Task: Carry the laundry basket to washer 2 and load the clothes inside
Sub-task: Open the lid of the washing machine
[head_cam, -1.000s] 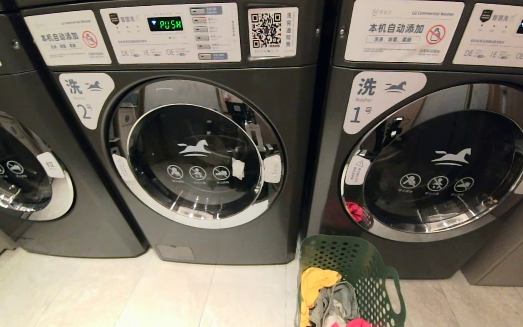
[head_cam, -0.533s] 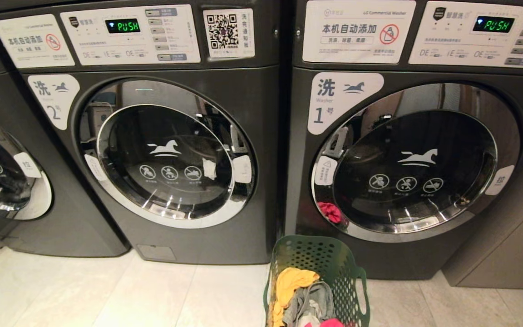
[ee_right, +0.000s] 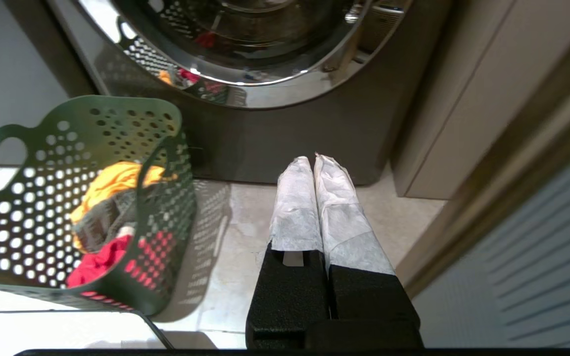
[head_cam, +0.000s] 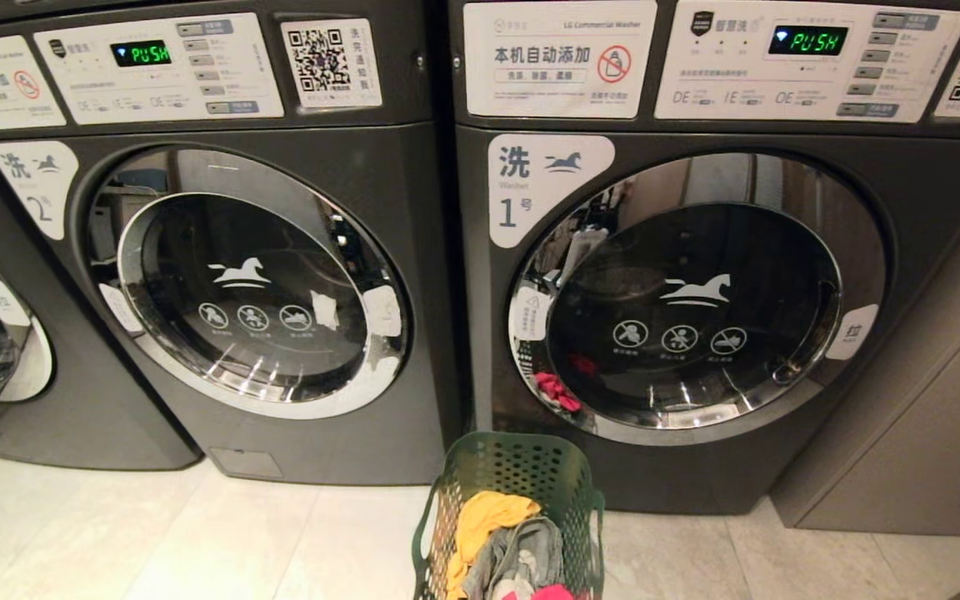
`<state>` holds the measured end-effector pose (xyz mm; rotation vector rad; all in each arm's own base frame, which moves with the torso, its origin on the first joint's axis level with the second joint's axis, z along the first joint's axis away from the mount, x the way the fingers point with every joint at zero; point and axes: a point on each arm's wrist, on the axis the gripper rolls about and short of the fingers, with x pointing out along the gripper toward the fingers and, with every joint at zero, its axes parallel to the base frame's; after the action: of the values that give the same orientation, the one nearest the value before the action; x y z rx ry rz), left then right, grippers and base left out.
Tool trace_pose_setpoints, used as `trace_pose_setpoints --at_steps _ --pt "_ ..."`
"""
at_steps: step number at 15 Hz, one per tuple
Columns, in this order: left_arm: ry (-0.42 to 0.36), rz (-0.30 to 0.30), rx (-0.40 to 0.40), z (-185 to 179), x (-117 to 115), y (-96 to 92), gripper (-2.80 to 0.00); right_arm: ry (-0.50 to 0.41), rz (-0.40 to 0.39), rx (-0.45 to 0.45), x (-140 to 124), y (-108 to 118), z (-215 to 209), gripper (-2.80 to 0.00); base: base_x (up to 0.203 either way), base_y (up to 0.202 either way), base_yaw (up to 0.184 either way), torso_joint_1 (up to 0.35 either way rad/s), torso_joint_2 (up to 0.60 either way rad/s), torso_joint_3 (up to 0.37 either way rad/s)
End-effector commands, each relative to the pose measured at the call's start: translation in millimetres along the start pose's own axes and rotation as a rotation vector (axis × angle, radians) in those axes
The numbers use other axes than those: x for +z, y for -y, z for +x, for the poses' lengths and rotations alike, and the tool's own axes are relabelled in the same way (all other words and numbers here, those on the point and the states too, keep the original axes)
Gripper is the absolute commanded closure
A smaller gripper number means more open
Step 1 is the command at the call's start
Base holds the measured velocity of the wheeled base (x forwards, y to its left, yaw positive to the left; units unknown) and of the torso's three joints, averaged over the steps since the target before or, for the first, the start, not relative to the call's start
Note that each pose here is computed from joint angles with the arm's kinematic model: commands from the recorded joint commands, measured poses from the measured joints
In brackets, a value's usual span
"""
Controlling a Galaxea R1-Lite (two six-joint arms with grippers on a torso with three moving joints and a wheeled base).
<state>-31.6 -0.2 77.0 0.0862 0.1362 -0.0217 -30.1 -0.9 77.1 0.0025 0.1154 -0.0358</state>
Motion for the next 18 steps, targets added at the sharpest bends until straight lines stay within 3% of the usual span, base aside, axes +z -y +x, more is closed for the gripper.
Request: trace_pose_setpoints --at_steps 1,6,16,18 --pt "-0.001 0.000 -0.001 0 0 0.0 0.00 -0.004 0.000 0.000 0 0 0 0.00 0.000 -0.199 -0.001 0.005 0.00 0.004" --pt "-0.001 -0.003 -0.006 0 0 0.1 0.00 -0.002 0.000 0.000 0 0 0 0.00 0.000 -0.142 0.002 0.007 0.00 0.004" --pt "0.000 -0.006 -0.007 0 0 0.2 0.00 -0.003 0.000 -0.001 0 0 0 0.00 0.000 0.000 0.000 0.000 0.00 0.000" --pt "0.043 -0.038 -0.007 -5 11 -0.7 0.00 -0.002 0.000 0.000 0 0 0 0.00 0.000 0.000 0.000 0.000 0.00 0.000"
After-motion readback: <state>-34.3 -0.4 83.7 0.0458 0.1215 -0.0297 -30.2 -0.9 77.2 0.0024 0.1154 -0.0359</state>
